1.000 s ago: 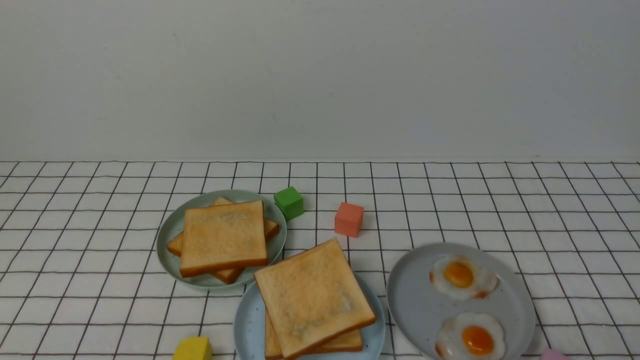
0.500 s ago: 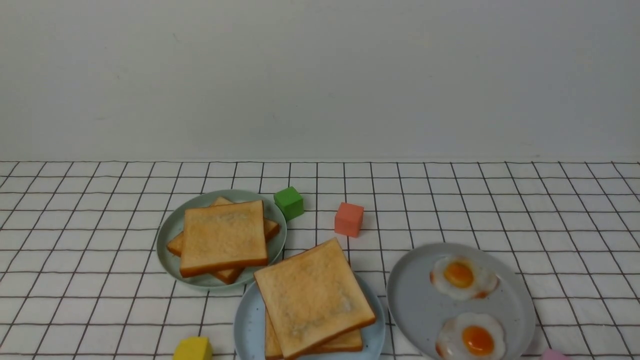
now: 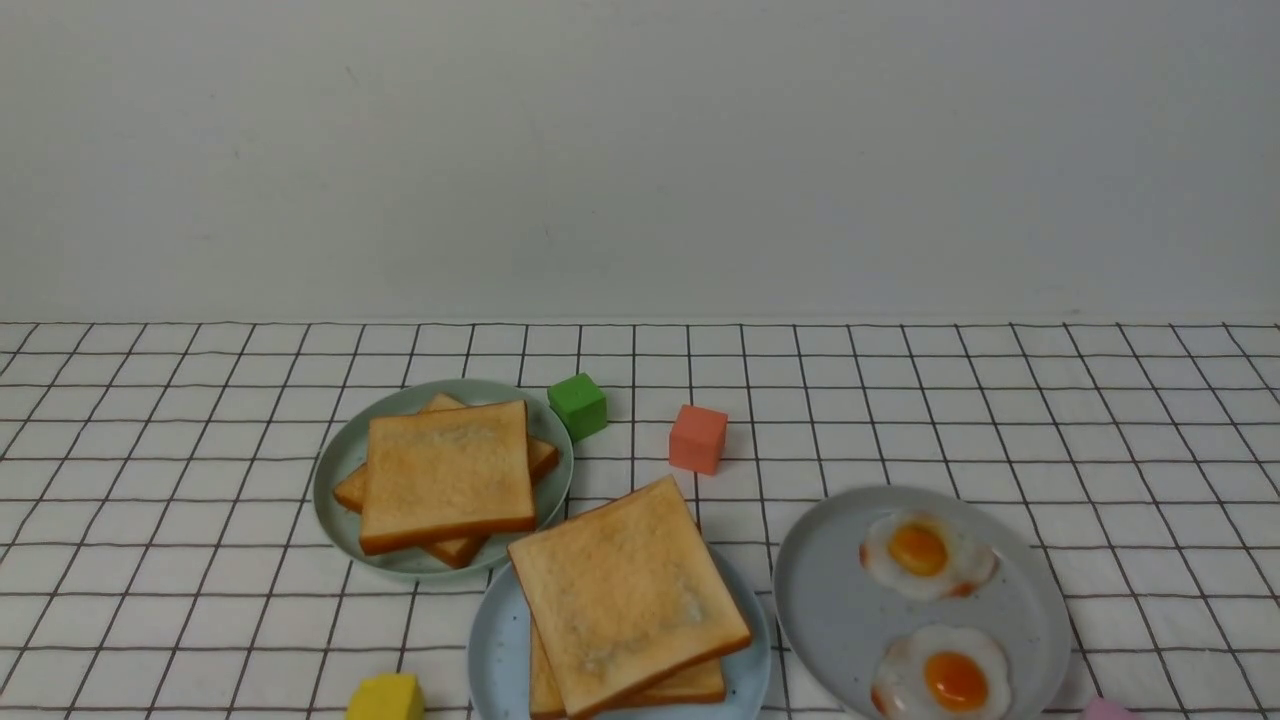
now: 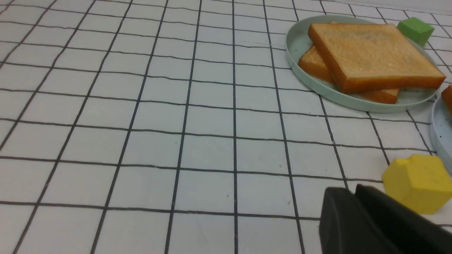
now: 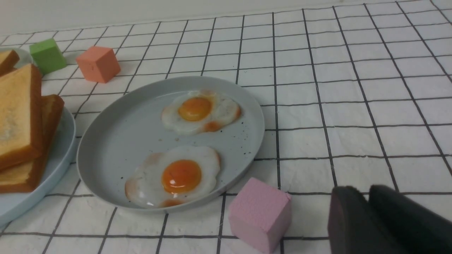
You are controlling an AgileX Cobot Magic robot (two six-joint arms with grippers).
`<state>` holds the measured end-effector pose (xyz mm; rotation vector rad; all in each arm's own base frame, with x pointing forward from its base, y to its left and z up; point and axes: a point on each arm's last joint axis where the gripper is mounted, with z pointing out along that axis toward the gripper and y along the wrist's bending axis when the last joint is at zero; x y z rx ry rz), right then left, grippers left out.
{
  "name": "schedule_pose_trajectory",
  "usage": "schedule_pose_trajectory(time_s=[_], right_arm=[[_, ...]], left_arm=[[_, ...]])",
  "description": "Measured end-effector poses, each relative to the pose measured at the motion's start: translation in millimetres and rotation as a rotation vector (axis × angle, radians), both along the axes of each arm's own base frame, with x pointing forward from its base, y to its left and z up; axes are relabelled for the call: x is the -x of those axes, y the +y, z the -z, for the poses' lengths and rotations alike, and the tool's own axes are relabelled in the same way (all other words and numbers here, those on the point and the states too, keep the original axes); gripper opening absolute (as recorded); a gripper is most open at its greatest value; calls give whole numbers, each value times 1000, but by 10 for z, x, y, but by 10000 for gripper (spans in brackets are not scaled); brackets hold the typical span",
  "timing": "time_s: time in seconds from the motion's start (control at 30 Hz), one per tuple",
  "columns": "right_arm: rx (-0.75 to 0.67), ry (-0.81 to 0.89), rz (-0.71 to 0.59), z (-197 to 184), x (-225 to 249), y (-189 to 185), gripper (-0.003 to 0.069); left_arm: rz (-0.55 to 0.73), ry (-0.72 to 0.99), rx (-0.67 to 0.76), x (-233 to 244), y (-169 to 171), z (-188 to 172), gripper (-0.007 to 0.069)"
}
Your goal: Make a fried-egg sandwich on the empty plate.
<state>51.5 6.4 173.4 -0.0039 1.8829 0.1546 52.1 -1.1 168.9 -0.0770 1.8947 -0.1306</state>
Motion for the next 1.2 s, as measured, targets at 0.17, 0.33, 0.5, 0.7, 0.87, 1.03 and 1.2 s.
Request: schedule_pose_trajectory(time_s=[0.17, 0.33, 0.5, 0.7, 0.87, 1.03, 1.2], right_arm=[[0, 0, 0, 0, 0, 0, 111], [0, 0, 0, 0, 0, 0, 116], [0, 0, 0, 0, 0, 0, 123], [0, 0, 0, 0, 0, 0, 131], [0, 0, 0, 0, 0, 0, 137], [1, 0, 0, 0, 0, 0, 145], [1, 0, 0, 0, 0, 0, 151]], left_arm=[[0, 0, 0, 0, 0, 0, 68], [0, 0, 0, 0, 0, 0, 70], [0, 0, 0, 0, 0, 0, 74], [0, 0, 0, 0, 0, 0, 78], [0, 0, 0, 0, 0, 0, 78], [0, 0, 0, 0, 0, 0, 78], [0, 0, 0, 0, 0, 0, 82]])
